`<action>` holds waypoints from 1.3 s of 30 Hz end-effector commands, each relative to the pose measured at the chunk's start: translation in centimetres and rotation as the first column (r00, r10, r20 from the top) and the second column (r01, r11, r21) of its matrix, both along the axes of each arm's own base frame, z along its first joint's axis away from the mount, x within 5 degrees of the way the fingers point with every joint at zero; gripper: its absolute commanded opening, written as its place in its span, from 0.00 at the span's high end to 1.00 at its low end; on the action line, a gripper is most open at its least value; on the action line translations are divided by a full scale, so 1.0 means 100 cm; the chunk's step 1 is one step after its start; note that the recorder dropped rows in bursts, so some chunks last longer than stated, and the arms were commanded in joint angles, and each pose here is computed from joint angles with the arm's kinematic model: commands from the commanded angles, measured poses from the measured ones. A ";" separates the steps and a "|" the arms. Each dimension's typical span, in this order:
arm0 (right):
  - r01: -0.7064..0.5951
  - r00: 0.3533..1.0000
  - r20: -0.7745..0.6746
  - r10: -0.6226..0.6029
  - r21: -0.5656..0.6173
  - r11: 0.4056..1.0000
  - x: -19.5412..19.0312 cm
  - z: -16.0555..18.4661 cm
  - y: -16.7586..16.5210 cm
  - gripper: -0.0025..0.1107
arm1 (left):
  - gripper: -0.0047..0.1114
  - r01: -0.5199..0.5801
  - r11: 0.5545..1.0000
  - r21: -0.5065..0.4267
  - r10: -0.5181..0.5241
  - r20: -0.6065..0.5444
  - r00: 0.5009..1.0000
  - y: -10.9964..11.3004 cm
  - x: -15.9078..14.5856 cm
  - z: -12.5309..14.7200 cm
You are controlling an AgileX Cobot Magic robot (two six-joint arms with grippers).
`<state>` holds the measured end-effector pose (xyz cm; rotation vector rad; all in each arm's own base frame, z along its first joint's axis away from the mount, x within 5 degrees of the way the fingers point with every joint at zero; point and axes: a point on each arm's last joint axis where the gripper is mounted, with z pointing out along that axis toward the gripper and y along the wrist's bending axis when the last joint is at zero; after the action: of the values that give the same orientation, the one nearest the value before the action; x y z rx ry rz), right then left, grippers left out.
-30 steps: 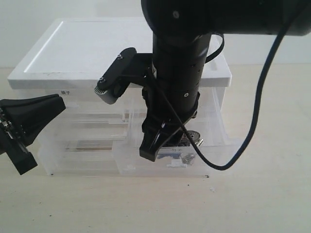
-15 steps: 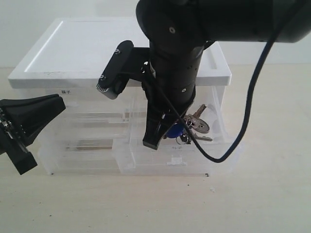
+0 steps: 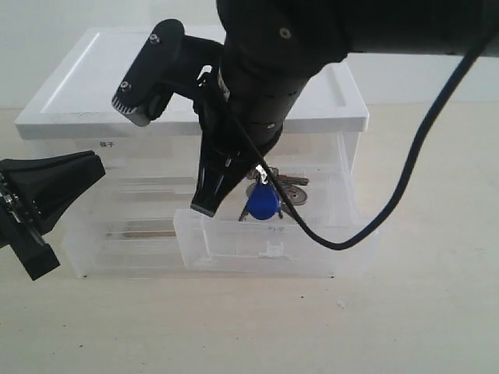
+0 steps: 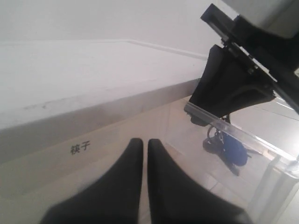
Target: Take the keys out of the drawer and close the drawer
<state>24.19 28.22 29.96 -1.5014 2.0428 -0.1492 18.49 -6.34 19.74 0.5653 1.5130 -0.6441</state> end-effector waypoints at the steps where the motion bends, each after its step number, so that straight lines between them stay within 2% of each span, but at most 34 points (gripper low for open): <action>1: -0.004 1.000 0.030 0.003 0.021 1.000 -0.001 0.010 -0.003 0.98 | 0.92 0.011 1.000 -0.009 -0.011 0.004 1.000 -0.001 0.000 0.001; 3: 0.013 1.000 0.001 -0.013 -0.010 1.000 -0.003 0.008 -0.006 0.97 | 0.92 0.014 1.000 -0.007 -0.014 0.004 1.000 -0.001 0.000 0.001; 5: 0.027 0.999 -0.030 -0.028 -0.029 0.999 -0.005 0.006 -0.008 0.89 | 0.92 0.016 1.000 -0.006 -0.016 0.004 1.000 -0.001 0.000 0.001; 6: 0.035 0.998 -0.046 -0.037 -0.042 0.998 -0.006 0.005 -0.009 0.82 | 0.92 0.016 1.000 -0.006 -0.016 0.004 1.000 -0.001 0.000 0.001; 7: 0.046 0.996 -0.069 -0.050 -0.063 0.997 -0.008 0.004 -0.011 0.66 | 0.92 0.016 1.000 -0.008 -0.016 0.002 1.000 -0.001 0.000 0.001; 9: 0.051 0.995 -0.079 -0.057 -0.077 0.996 -0.009 0.003 -0.013 0.44 | 0.92 0.016 1.000 -0.008 -0.016 0.002 1.000 -0.001 0.000 0.001; 10: 0.055 0.995 -0.083 -0.062 -0.082 0.995 -0.009 0.003 -0.013 0.43 | 0.92 0.016 1.000 -0.008 -0.016 0.002 1.000 -0.001 0.000 0.001; 18: 0.054 0.980 -0.184 -0.081 -0.151 0.987 -0.010 -0.019 -0.009 0.43 | 0.92 0.020 1.000 -0.005 -0.020 0.003 1.000 -0.001 -0.001 0.001; 23: 0.053 0.976 -0.198 -0.094 -0.207 0.977 -0.003 -0.039 -0.003 0.44 | 0.92 0.025 1.000 -0.002 -0.025 0.003 1.000 -0.002 -0.001 0.001; 25: 0.059 0.978 -0.184 -0.101 -0.222 0.973 -0.001 -0.042 -0.003 0.51 | 0.92 0.026 1.000 -0.002 -0.026 0.002 1.000 -0.002 -0.001 0.001; 28: 0.057 0.981 -0.165 -0.098 -0.233 0.971 0.000 -0.041 -0.004 0.78 | 0.92 0.026 1.000 -0.004 -0.026 0.001 1.000 -0.002 -0.001 0.001; 29: 0.056 0.983 -0.156 -0.096 -0.239 0.969 0.001 -0.041 -0.005 0.90 | 0.92 0.026 1.000 -0.005 -0.026 0.000 1.000 -0.002 -0.001 0.001; 30: 0.056 0.985 -0.145 -0.094 -0.247 0.968 0.002 -0.040 -0.005 0.98 | 0.92 0.026 1.000 -0.008 -0.026 -0.003 1.000 -0.002 -0.001 0.001; 34: 0.054 0.990 -0.109 -0.084 -0.257 0.965 0.004 -0.037 -0.007 0.98 | 0.92 0.027 1.000 -0.007 -0.027 -0.003 1.000 -0.002 -0.001 0.001; 39: 0.057 0.995 -0.074 -0.072 -0.185 0.981 0.001 -0.020 -0.009 0.98 | 0.92 0.027 1.000 -0.007 -0.027 -0.003 1.000 -0.002 -0.001 0.001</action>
<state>24.10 27.75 27.78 -1.5924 2.2039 -0.3101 18.36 -6.46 19.67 0.5816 1.5171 -0.6589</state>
